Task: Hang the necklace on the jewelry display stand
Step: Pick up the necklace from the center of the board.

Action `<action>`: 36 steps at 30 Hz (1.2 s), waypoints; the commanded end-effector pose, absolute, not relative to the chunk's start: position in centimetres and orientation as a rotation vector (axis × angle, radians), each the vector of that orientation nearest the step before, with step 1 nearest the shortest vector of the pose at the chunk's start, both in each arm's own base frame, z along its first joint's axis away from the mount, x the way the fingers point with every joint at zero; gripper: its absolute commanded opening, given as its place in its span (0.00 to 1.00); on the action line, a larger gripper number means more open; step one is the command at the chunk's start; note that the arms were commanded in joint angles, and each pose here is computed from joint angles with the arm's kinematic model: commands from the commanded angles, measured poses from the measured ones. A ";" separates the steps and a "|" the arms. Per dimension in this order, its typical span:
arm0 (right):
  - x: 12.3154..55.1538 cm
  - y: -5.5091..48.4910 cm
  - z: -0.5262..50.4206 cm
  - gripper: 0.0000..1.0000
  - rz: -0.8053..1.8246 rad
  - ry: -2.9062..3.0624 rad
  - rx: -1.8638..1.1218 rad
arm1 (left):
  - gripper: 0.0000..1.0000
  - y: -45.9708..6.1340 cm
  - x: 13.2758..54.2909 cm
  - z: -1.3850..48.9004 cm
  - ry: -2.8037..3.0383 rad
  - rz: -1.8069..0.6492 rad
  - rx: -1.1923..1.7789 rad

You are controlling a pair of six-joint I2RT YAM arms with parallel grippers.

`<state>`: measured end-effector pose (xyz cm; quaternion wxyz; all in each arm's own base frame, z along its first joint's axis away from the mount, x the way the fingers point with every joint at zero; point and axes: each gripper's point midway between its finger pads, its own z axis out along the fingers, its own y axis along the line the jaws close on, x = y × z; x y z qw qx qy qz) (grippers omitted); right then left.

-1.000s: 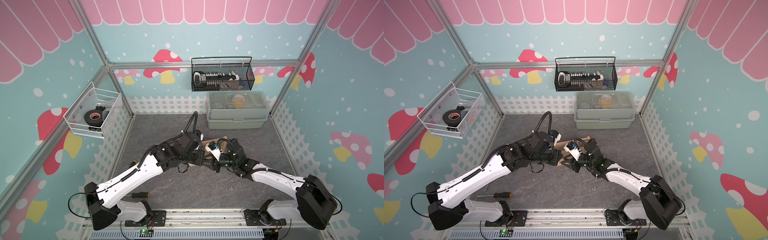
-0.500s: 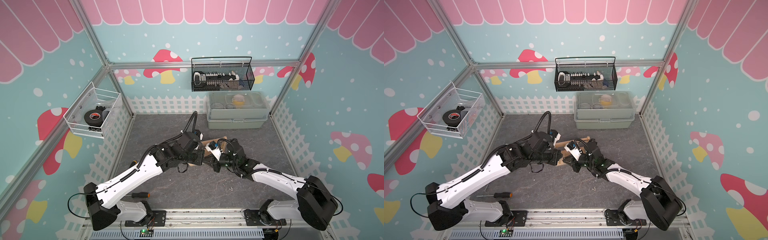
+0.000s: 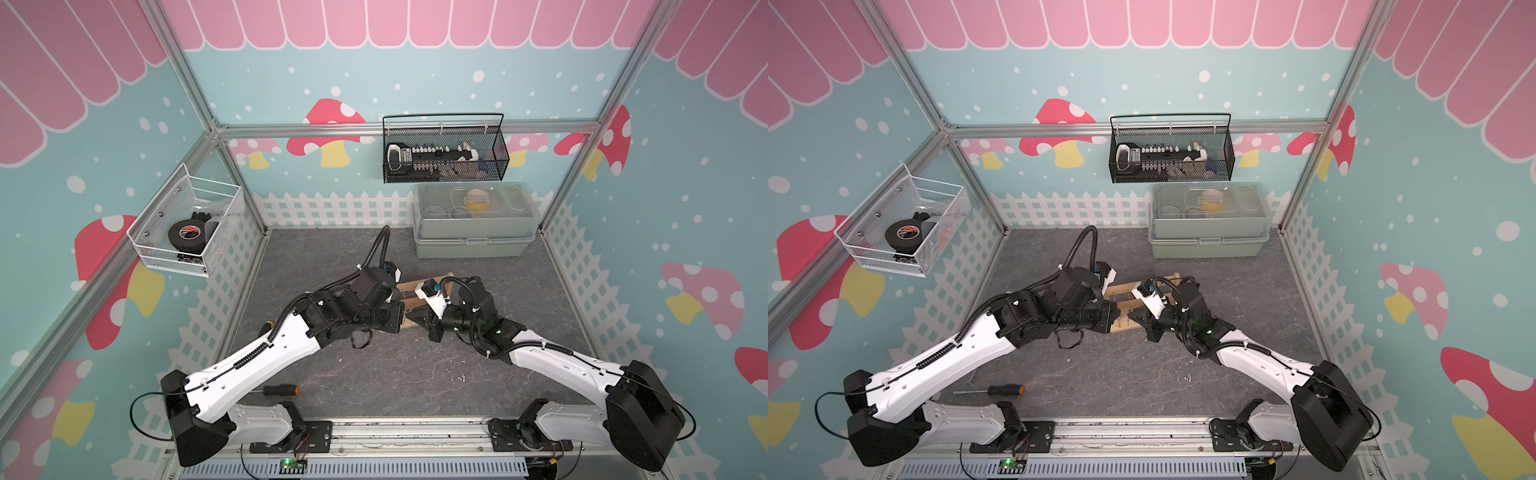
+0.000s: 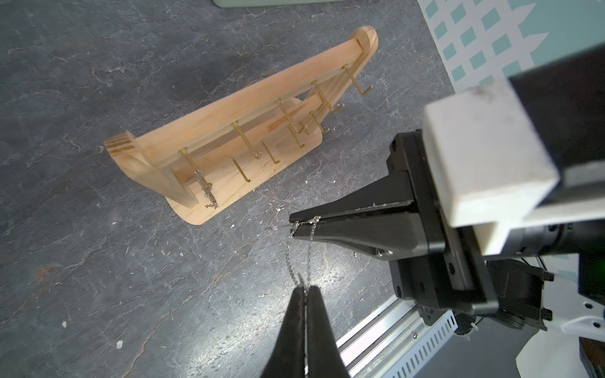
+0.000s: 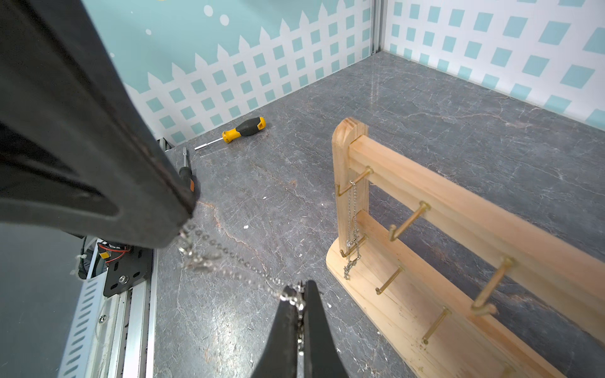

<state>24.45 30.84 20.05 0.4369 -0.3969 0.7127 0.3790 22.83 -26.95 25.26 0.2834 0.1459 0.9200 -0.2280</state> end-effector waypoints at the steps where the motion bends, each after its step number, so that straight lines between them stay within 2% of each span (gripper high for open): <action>1: 24.3 30.9 21.5 0.04 0.927 1.732 -1.002 | 0.00 -26.0 22.8 25.2 2.464 -0.587 0.361; 12: 25.7 30.7 23.3 0.03 0.878 1.688 -0.903 | 0.07 -27.0 21.8 24.7 2.469 -0.713 0.358; 18: 25.8 30.9 24.7 0.04 0.868 1.647 -0.900 | 0.25 -27.1 21.4 23.7 2.500 -0.721 0.366; 23: 25.6 31.2 24.4 0.04 0.830 1.669 -0.946 | 0.31 -25.8 22.1 25.0 2.435 -0.664 0.326; 27: 25.7 31.1 24.4 0.04 0.803 1.684 -0.959 | 0.33 -24.5 22.8 25.7 2.380 -0.600 0.306; 36: 26.0 31.1 23.5 0.05 0.772 1.816 -0.951 | 0.34 -24.6 23.9 24.0 2.185 -0.623 0.341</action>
